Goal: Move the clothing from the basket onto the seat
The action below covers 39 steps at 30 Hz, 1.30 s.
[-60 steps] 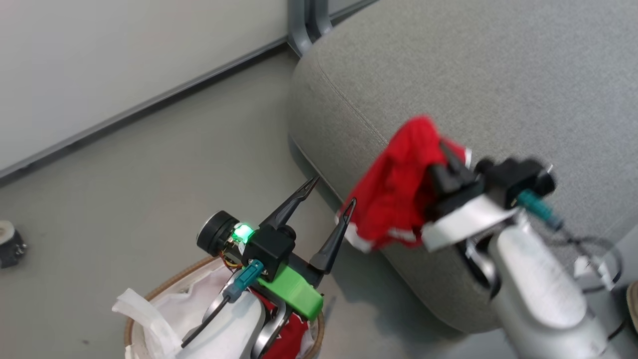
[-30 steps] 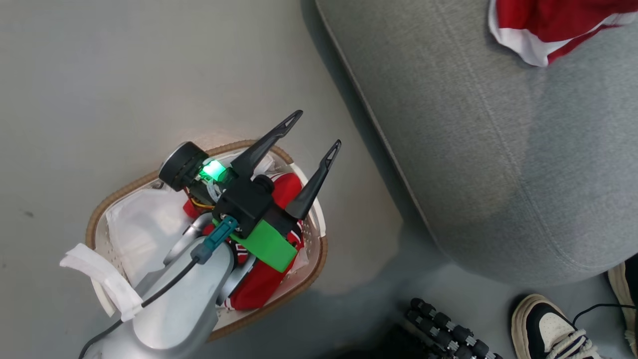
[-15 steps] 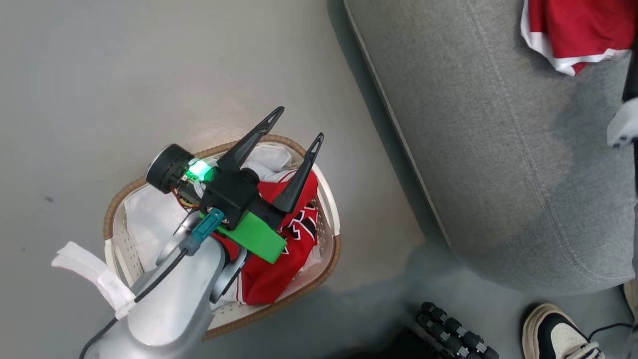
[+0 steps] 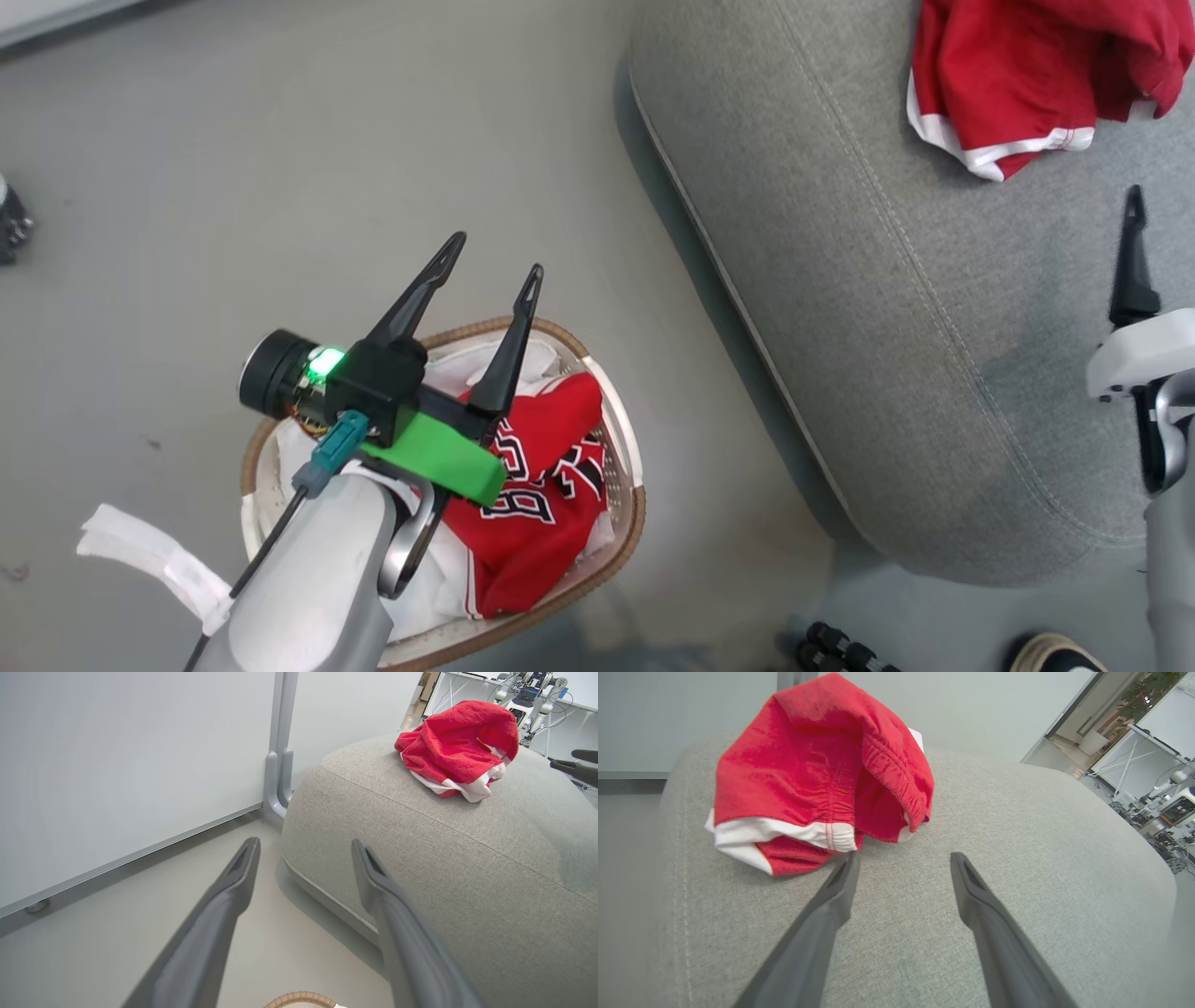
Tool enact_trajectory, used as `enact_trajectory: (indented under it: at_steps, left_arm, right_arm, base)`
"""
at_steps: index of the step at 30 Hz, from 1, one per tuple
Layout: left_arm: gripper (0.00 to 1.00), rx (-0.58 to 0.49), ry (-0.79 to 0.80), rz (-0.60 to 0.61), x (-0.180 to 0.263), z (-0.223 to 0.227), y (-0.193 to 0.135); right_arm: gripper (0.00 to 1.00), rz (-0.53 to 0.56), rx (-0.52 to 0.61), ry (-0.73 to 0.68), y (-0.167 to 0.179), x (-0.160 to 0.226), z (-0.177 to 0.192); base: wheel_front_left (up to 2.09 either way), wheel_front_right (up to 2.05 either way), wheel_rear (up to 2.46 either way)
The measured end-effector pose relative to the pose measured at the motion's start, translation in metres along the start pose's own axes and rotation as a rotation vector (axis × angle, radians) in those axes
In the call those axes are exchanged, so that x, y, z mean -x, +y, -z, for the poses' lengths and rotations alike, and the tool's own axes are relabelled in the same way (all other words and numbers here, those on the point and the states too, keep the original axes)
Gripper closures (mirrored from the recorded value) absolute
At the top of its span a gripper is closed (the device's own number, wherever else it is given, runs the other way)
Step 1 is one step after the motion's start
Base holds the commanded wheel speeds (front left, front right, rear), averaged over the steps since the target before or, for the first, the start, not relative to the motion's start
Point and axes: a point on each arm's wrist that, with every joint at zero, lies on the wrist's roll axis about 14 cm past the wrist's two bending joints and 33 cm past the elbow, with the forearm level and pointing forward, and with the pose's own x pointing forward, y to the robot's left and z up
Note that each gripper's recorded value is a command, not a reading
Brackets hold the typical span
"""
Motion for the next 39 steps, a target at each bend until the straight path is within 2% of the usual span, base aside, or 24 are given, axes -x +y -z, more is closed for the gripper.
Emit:
enact_trajectory:
  at_steps: [9,16,21,28,39]
  left_arm:
    - [0.00,-0.022,-0.036,-0.166,0.032,-0.026,0.026]
    - [0.00,-0.053,-0.052,-0.379,0.083,-0.041,0.070]
    - [0.00,-0.078,-0.069,-0.522,0.123,-0.054,0.094]
    - [0.00,-0.098,-0.087,-0.684,0.179,-0.066,0.112]
    - [0.00,-0.108,-0.098,-0.774,0.234,-0.070,0.094]
  right_arm:
    - [0.00,-0.173,-0.129,-0.179,0.067,0.007,-0.059]
    - [0.00,-0.338,-0.241,-0.252,0.133,0.022,-0.091]
    - [0.00,-0.418,-0.312,-0.276,0.164,0.035,-0.105]
    - [0.00,-0.483,-0.353,-0.264,0.186,0.055,-0.107]
    - [0.00,-0.517,-0.377,-0.239,0.186,0.093,-0.100]
  base:
    - [0.00,0.00,0.00]
    - [0.00,0.00,0.00]
    - [0.00,0.00,0.00]
    - [0.00,0.00,0.00]
    - [0.00,0.00,0.00]
